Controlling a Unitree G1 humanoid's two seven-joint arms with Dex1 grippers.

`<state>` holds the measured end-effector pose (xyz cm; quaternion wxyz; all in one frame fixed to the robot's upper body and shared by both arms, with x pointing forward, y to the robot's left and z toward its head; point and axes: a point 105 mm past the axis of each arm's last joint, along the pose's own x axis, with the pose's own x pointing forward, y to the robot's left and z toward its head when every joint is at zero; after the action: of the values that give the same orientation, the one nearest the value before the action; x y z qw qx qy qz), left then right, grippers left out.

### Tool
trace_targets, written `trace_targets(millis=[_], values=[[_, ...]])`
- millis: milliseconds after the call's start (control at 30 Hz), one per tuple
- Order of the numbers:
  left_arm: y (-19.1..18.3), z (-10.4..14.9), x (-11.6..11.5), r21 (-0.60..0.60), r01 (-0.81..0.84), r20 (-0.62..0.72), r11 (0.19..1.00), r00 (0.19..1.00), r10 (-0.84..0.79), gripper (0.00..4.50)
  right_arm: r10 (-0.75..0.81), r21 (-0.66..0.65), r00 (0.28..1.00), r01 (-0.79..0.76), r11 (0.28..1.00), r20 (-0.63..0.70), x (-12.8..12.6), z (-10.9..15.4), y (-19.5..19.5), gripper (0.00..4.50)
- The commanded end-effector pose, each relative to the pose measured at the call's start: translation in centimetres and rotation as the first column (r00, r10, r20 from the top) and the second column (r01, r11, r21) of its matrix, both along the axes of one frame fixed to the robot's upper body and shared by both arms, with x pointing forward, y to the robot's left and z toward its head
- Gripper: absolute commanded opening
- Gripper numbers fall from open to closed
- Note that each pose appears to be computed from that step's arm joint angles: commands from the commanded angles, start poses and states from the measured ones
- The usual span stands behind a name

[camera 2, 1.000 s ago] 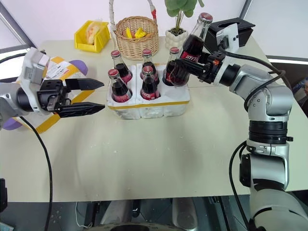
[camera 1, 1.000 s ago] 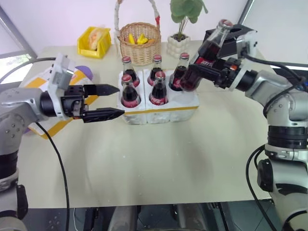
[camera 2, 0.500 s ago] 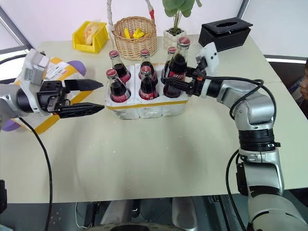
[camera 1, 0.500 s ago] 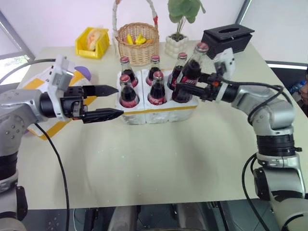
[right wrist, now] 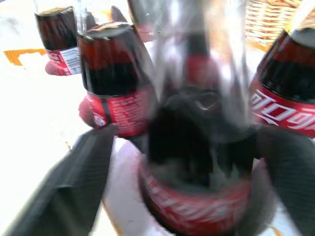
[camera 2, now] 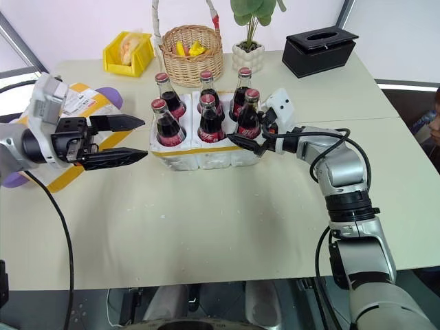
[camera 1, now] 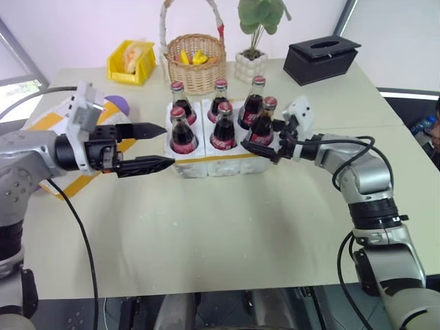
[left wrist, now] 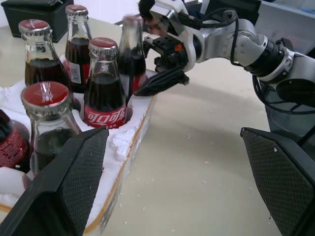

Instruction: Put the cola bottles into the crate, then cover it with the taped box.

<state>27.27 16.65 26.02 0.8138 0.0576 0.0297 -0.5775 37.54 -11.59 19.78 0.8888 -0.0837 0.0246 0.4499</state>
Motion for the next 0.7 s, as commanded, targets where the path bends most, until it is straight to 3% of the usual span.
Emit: trace_targets(millis=[33,167,300,467,600,700], values=[[0.3,1.4,-0.7,-0.003,-0.012,0.065,1.000,0.998,0.013,4.50,0.020,0.014,1.000,-0.020,1.000,-0.004,-0.2,-0.1,0.2,4.47],[1.3,1.7,-0.6,-0.014,-0.089,0.095,0.996,0.991,0.090,4.50,0.058,0.034,0.998,-0.059,0.998,0.028,-1.3,1.7,-1.2,4.47],[3.5,2.7,-0.3,-0.003,-0.278,0.203,0.961,0.940,0.273,4.50,0.110,-0.014,0.990,-0.109,0.994,0.083,-3.3,4.0,-4.0,4.47],[8.6,3.0,-1.2,0.061,-0.590,0.358,0.805,0.766,0.534,4.50,0.098,-0.124,0.991,-0.087,0.988,0.087,-5.5,6.2,-8.4,4.47],[10.7,0.6,-3.7,0.199,-0.686,0.435,0.700,0.702,0.564,4.50,0.209,-0.135,0.976,-0.200,0.970,0.057,-8.8,7.8,-9.4,4.47],[13.1,-0.6,-5.3,0.270,-0.761,0.485,0.589,0.636,0.600,4.50,0.260,-0.087,0.965,-0.255,0.963,0.046,-9.8,8.0,-8.9,4.47]])
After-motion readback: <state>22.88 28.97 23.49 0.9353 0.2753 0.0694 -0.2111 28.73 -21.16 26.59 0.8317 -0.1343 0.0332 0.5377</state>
